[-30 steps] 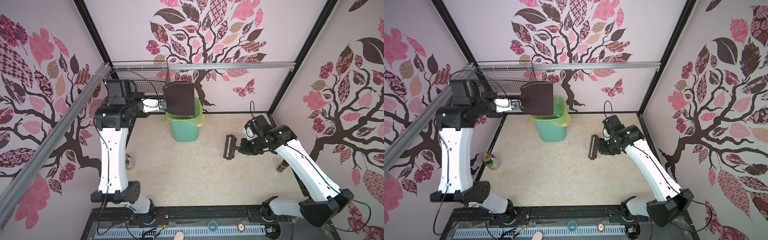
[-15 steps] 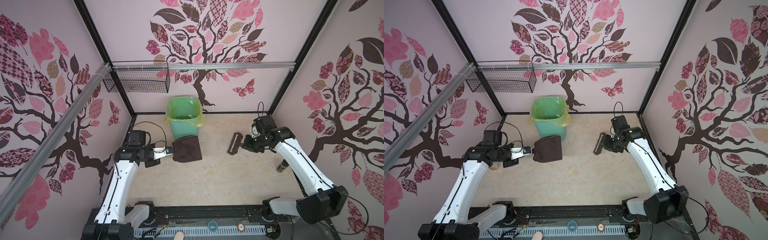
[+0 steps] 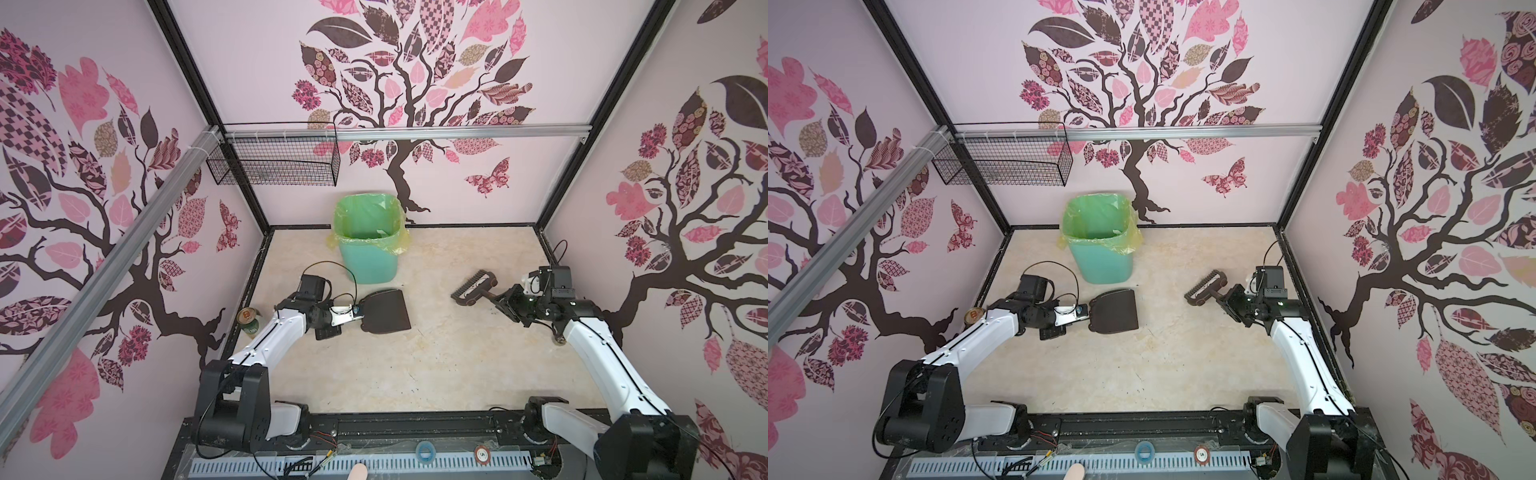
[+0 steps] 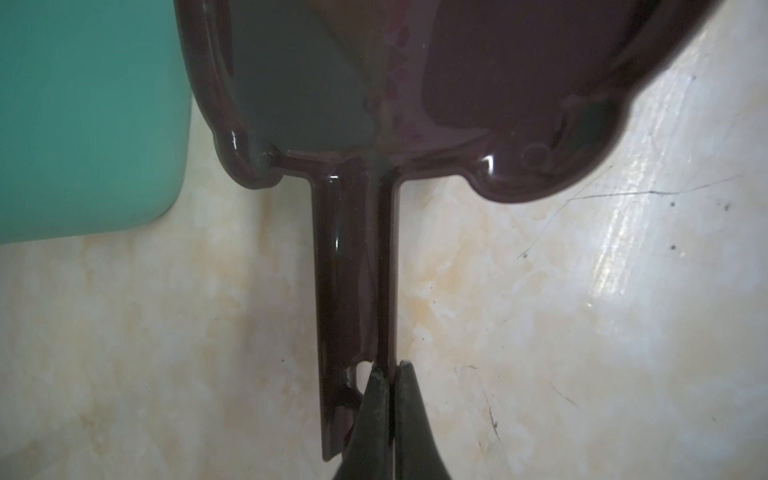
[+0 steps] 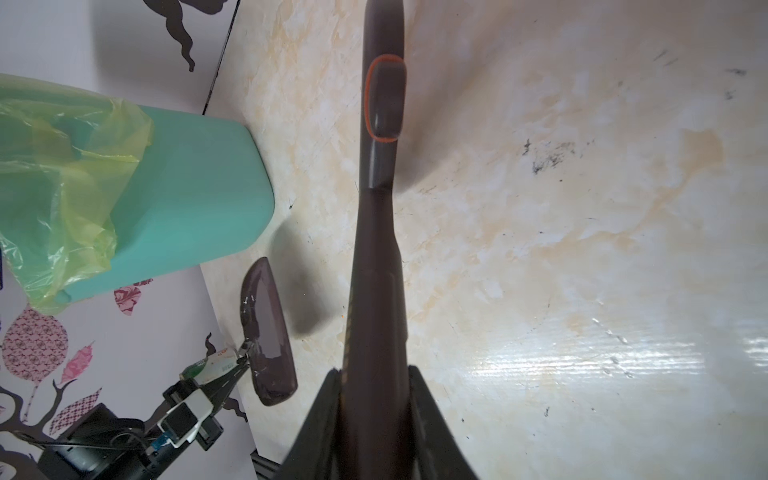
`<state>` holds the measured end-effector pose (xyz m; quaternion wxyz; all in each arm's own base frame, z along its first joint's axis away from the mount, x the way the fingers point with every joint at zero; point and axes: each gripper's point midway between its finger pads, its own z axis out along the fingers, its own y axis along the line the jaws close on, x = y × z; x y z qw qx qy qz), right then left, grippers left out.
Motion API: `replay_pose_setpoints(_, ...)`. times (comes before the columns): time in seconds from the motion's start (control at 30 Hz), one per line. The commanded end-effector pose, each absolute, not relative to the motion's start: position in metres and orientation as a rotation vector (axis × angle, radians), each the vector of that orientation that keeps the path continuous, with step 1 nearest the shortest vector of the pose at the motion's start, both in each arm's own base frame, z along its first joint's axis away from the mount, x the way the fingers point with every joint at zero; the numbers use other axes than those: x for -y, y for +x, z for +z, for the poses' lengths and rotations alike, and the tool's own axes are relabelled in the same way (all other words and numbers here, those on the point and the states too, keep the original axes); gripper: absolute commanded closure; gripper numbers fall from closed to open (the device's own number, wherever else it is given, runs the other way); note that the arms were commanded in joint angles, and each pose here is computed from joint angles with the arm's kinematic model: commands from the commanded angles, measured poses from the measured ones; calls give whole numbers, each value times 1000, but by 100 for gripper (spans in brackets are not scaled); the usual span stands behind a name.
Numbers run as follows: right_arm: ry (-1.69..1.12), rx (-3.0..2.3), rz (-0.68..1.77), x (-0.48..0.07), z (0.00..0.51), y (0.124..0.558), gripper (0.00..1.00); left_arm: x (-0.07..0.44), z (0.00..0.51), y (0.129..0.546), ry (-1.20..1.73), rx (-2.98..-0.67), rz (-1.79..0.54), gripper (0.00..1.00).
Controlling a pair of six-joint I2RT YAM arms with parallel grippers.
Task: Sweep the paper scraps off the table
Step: 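Lower the empty dustpan to the table with the left gripper, then release the dustpan with the left gripper while the right gripper sets down the brush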
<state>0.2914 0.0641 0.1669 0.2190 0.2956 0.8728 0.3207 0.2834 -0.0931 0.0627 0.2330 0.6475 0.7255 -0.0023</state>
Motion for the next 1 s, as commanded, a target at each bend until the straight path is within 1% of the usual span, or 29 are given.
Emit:
replay_pose_setpoints(0.0, 797, -2325, 940, -63, 181, 299, 100, 102, 44, 281, 1798, -1964, 32, 100)
replay_pose_setpoints(0.13, 825, -2309, 908, -56, 175, 298, 100, 104, 23, 274, 1874, -1965, 65, 100)
replay_pose_setpoints(0.37, 921, -2259, 926, -53, 150, 288, 100, 102, 10, 273, 1900, -1989, 73, 100)
replay_pose_setpoints(0.53, 996, -2258, 894, -49, 129, 271, 100, 104, 19, 266, 1905, -1983, 41, 84)
replay_pose_setpoints(0.57, 1019, -2251, 883, -47, 123, 267, 100, 105, 24, 264, 1905, -1976, 23, 74)
replay_pose_setpoints(0.67, 1084, -2239, 842, -41, 106, 256, 100, 112, 46, 259, 1879, -1959, -32, 67)
replay_pose_setpoints(0.77, 1151, -2247, 808, -37, 87, 243, 94, 118, 73, 251, 1856, -1927, -84, 64)
replay_pose_setpoints(0.87, 1202, -2252, 783, -35, 72, 231, 86, 120, 101, 244, 1823, -1898, -113, 62)
replay_pose_setpoints(0.97, 1242, -2274, 746, -32, 58, 220, 72, 119, 130, 241, 1749, -1878, -164, 62)
